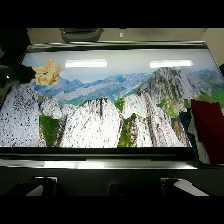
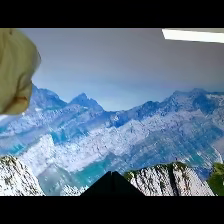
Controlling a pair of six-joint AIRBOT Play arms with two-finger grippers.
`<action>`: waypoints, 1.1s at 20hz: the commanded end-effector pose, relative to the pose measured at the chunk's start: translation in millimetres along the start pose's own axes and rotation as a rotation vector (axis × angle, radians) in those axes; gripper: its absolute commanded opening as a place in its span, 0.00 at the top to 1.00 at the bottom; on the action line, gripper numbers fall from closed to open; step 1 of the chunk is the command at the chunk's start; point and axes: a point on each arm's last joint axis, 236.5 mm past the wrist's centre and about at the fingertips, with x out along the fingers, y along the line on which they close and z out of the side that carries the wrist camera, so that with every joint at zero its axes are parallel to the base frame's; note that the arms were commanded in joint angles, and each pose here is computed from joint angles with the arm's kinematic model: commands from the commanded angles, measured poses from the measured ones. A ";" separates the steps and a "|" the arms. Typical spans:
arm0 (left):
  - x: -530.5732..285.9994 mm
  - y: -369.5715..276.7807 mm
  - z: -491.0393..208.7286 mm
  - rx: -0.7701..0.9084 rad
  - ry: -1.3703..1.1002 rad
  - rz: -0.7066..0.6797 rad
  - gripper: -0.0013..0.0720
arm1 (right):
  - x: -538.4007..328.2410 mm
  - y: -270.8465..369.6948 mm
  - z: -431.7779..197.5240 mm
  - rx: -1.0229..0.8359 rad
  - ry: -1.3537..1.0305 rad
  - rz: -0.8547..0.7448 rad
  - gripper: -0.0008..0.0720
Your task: Fold the shirts.
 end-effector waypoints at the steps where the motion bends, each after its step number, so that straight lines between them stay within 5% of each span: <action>1: 6.4 35.2 23.9 0.144 0.059 0.189 0.95 | -92.7 83.1 153.2 -0.302 -0.553 -0.101 0.08; 4: 55.4 50.7 -27.9 0.169 0.316 0.285 0.92 | -85.4 250.4 157.5 -0.549 -0.587 0.115 0.07; 5: 68.9 43.7 -60.2 0.103 0.432 0.267 0.66 | -57.4 288.5 132.1 -0.635 -0.464 0.158 0.07; 6: 75.9 34.2 -97.0 0.043 0.570 0.234 0.17 | -22.4 318.4 96.6 -0.717 -0.296 0.194 0.07; 7: 79.2 22.2 -137.5 0.022 0.717 0.177 0.01 | 9.1 340.8 60.0 -0.777 -0.136 0.247 0.07; 11: 83.2 10.2 -207.9 -0.045 0.758 0.139 0.03 | 77.6 394.3 -57.4 -0.847 0.349 0.497 0.06; 22: 79.5 2.0 -191.8 -0.029 0.620 0.109 0.03 | 94.8 394.2 -50.2 -0.895 0.315 0.412 0.06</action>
